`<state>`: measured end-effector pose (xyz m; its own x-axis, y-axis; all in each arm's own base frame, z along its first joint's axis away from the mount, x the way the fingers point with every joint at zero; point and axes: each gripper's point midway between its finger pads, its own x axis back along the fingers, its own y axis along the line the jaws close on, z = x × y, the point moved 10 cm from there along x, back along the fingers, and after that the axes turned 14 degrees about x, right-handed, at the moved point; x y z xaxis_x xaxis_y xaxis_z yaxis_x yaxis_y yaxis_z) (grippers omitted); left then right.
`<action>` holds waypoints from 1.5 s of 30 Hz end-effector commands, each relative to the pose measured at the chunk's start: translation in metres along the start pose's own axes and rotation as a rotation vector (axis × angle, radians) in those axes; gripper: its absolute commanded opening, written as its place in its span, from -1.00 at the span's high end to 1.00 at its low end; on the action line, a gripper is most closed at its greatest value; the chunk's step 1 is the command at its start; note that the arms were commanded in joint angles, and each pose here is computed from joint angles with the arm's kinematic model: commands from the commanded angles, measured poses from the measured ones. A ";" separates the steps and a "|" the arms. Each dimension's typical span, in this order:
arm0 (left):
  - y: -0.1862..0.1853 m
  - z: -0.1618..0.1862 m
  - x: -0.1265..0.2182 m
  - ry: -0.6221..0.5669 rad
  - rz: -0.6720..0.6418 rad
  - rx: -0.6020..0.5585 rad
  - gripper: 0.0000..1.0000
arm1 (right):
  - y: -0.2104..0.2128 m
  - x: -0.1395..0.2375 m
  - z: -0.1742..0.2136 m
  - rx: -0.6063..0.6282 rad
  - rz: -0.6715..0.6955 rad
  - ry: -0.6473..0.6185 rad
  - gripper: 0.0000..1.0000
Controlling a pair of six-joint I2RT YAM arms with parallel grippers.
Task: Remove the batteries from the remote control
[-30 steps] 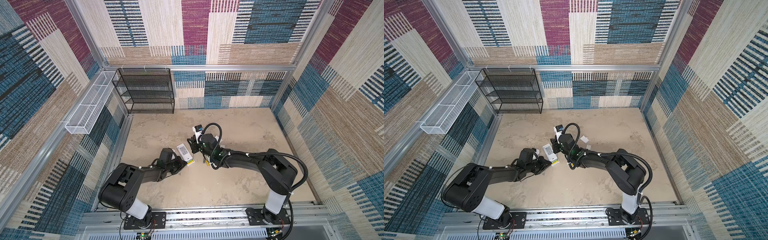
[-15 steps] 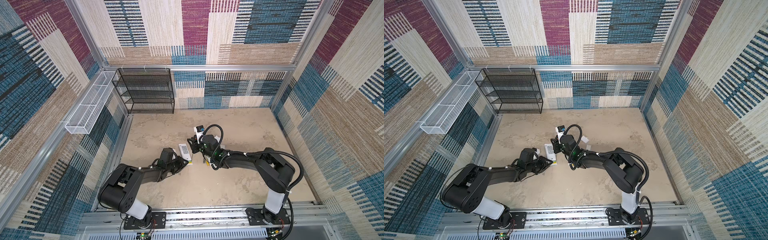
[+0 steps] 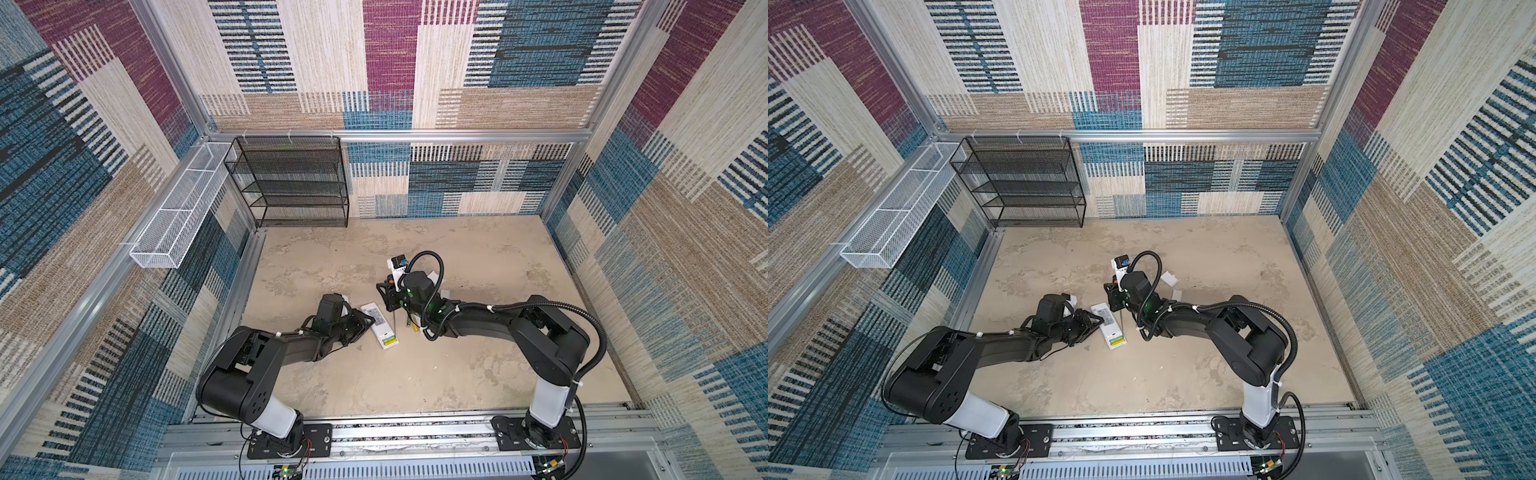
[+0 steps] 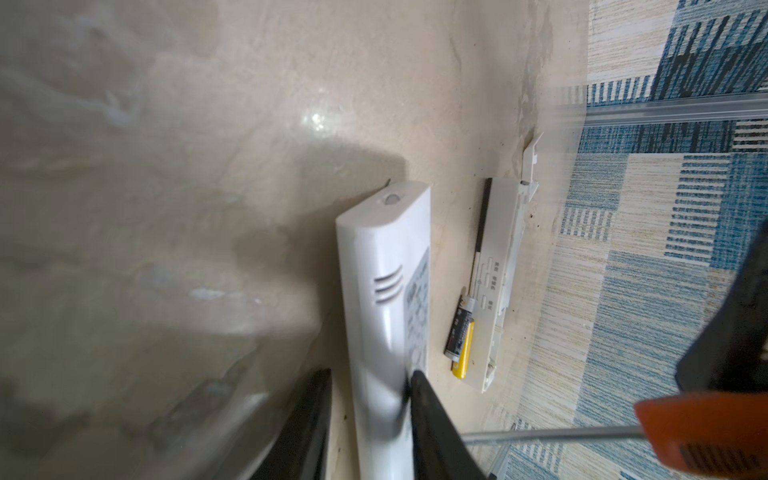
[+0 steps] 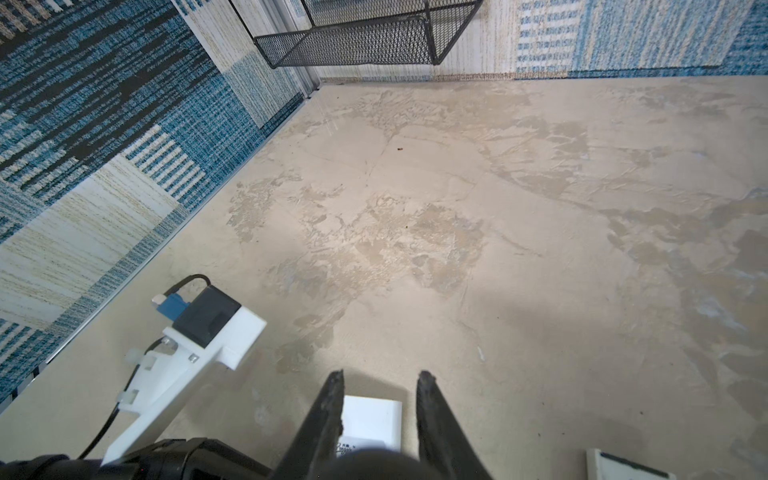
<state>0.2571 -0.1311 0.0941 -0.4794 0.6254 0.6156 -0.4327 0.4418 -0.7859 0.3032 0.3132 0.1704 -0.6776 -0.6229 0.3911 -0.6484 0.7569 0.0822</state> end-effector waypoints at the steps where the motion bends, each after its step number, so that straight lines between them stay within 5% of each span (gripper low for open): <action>1: 0.000 0.000 -0.004 0.022 0.031 0.023 0.30 | -0.003 0.000 0.012 0.025 0.029 0.068 1.00; 14: 0.007 0.009 -0.023 0.106 0.140 0.067 0.33 | -0.010 0.006 0.019 -0.080 0.107 0.020 1.00; 28: 0.012 0.009 -0.017 0.034 0.157 0.081 1.00 | -0.018 0.022 0.007 -0.264 0.120 -0.114 1.00; 39: 0.013 0.009 -0.007 -0.042 0.228 0.093 1.00 | -0.031 0.032 -0.003 -0.460 0.094 -0.215 1.00; 45: 0.012 0.002 -0.004 -0.066 0.262 0.087 1.00 | -0.032 0.035 -0.003 -0.411 0.110 -0.221 1.00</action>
<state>0.2465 -0.1330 0.0773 -0.5885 0.6815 0.4350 -0.3925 0.2296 -0.8907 0.3007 0.2677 0.1713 -0.8031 -0.5208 0.2896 -0.3801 0.8220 0.4241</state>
